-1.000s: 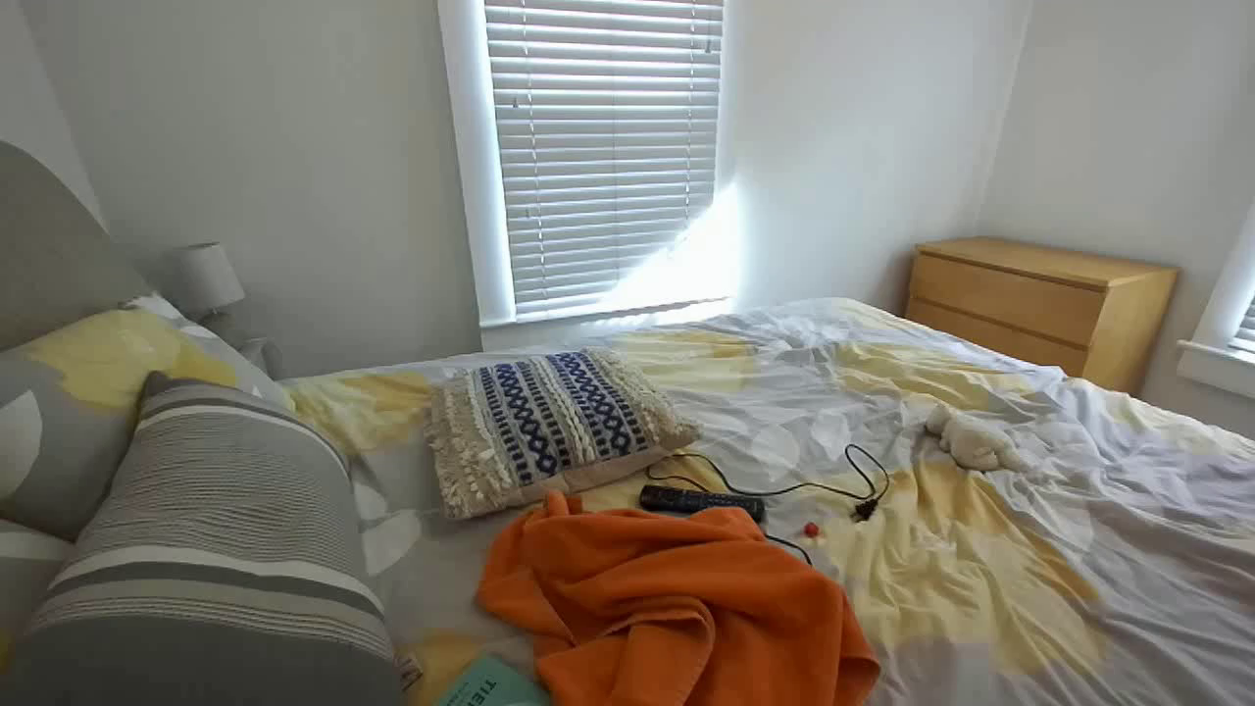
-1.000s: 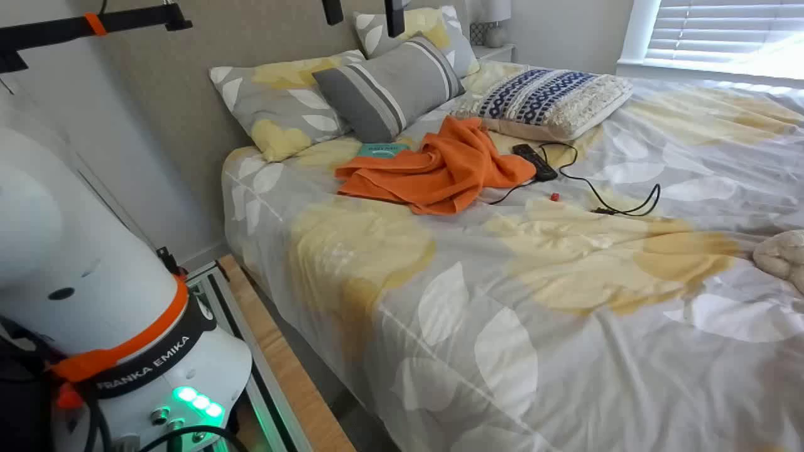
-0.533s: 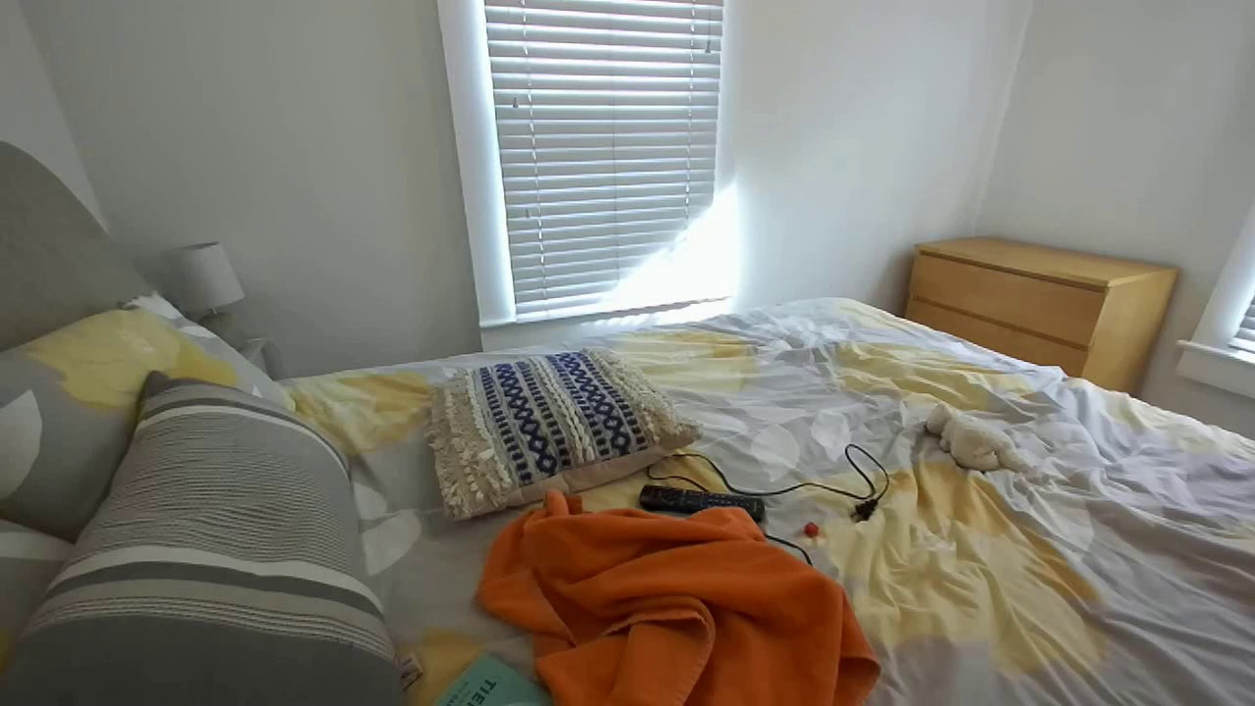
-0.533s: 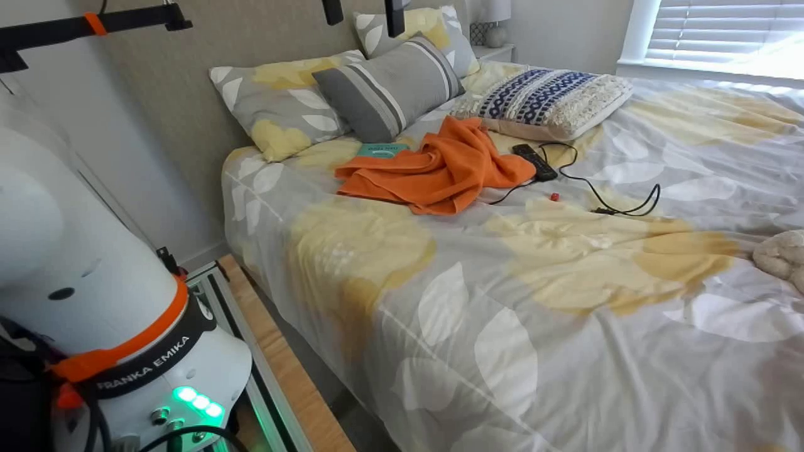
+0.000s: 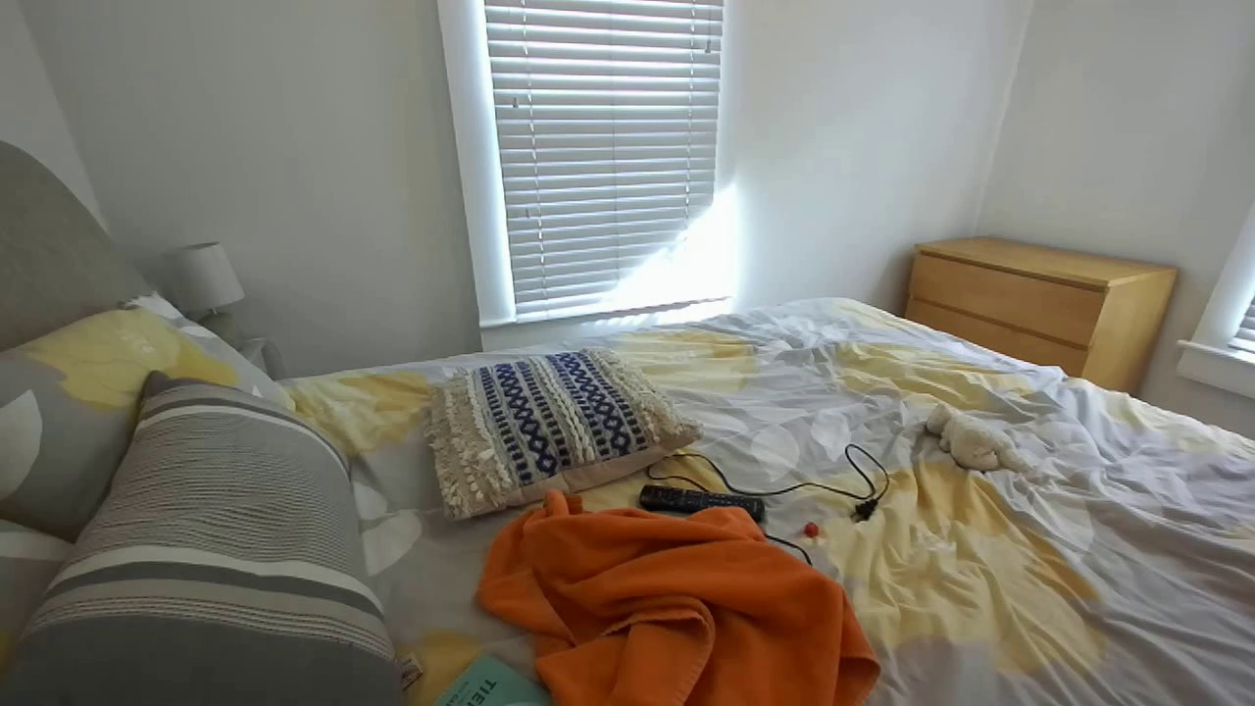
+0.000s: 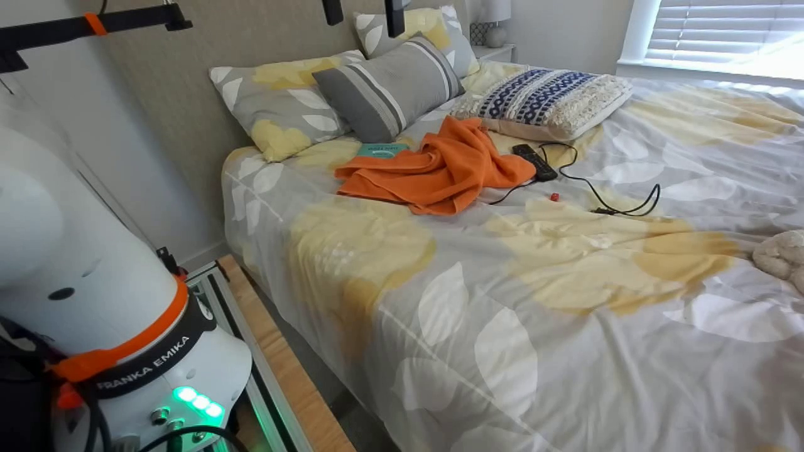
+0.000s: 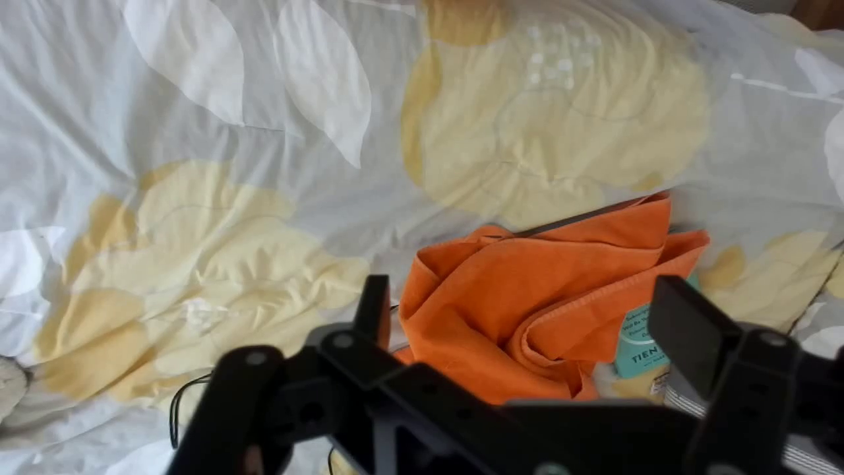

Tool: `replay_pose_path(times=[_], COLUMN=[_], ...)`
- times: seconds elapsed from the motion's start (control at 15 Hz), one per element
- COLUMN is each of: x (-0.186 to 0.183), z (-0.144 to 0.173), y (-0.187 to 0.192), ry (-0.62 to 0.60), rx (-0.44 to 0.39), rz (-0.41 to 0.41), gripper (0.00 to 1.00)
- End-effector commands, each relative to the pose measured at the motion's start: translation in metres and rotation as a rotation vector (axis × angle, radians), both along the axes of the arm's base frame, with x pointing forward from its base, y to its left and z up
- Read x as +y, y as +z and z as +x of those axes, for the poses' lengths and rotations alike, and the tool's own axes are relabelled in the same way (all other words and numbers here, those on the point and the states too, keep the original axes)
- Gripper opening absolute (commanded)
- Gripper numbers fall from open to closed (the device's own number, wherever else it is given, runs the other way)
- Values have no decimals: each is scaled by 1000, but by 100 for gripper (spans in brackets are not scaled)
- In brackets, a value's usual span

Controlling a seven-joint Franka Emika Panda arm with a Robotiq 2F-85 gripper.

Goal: Pick up the orange dice on the bed and drop it on the bed

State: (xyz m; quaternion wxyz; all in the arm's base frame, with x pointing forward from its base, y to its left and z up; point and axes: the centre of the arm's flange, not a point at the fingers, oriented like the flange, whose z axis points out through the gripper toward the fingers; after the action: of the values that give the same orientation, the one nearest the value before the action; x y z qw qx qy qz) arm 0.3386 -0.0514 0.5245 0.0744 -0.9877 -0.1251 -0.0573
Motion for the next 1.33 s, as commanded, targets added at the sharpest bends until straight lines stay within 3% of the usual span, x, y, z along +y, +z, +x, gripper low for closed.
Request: replay_pose_path(times=[0.0,0.13,0.53,0.93,1.27], x=[0,-4,-39,-33,-23], z=[0,11,107,198,252], y=[0,-1,-33,-84,-138], ry=[0,-11,-45,29,64], rx=[0,3,-20,-34,-18], rz=[0,-7,-35,-62,-59], gripper=[100,100,100,100,100])
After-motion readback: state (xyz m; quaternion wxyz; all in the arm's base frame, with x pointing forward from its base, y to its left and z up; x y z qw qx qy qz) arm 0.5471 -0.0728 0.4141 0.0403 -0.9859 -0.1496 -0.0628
